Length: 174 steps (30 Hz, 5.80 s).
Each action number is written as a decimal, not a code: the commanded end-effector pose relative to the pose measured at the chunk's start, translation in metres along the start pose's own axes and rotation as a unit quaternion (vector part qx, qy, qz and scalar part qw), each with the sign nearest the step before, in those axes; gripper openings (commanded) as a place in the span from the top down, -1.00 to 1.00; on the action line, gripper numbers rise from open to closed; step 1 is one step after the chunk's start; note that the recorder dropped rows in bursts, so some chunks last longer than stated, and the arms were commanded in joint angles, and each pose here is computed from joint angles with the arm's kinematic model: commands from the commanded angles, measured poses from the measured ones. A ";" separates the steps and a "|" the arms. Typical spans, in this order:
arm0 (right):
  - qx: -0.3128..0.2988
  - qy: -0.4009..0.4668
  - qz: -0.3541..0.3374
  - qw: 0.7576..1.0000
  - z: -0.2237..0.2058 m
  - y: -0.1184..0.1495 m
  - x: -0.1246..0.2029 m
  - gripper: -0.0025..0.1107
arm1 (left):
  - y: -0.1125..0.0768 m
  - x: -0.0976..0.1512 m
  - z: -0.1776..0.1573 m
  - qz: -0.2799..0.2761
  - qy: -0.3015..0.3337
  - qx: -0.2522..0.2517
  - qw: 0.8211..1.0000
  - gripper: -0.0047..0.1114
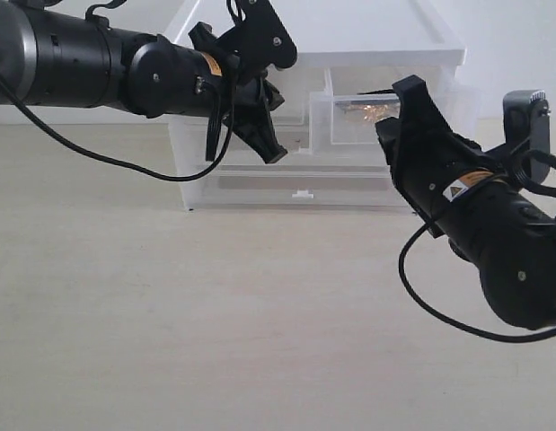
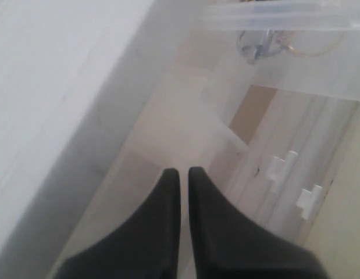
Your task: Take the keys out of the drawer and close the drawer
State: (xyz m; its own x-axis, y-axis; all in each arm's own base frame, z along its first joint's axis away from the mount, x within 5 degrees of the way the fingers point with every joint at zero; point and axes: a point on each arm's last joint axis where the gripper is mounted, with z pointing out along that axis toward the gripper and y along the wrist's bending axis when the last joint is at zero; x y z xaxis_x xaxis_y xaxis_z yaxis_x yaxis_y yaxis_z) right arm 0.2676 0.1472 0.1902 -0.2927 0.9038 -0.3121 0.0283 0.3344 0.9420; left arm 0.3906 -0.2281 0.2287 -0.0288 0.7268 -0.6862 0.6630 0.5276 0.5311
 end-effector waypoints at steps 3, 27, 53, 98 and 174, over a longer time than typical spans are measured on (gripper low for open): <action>-0.068 0.018 -0.003 0.998 -0.014 0.010 0.000 0.96 | 0.010 -0.005 0.001 -0.005 -0.027 -0.030 0.999 0.85; -0.104 0.014 0.000 0.994 -0.054 0.003 0.008 0.96 | 0.011 -0.006 0.002 -0.005 -0.029 -0.032 0.999 0.85; -0.096 0.050 -0.020 0.994 -0.056 0.004 0.013 0.19 | 0.012 -0.008 0.001 -0.007 -0.026 -0.027 0.999 0.85; -0.181 0.010 -0.144 0.973 -0.132 0.015 -0.023 0.96 | 0.011 -0.006 0.001 -0.007 -0.018 -0.020 1.000 0.85; -0.002 0.133 -0.488 0.862 -0.003 0.101 -0.089 0.96 | 0.040 -0.050 -0.101 -0.065 -0.002 0.010 0.998 0.85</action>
State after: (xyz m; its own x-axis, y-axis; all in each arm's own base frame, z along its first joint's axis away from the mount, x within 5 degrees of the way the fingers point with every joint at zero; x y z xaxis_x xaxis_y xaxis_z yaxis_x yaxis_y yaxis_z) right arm 0.2923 0.1000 0.3118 -0.3826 0.0838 -0.9201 -0.3540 0.9066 0.2297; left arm 0.3485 -0.2027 0.3207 -0.1152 0.6706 -0.7329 0.6792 0.5915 0.4345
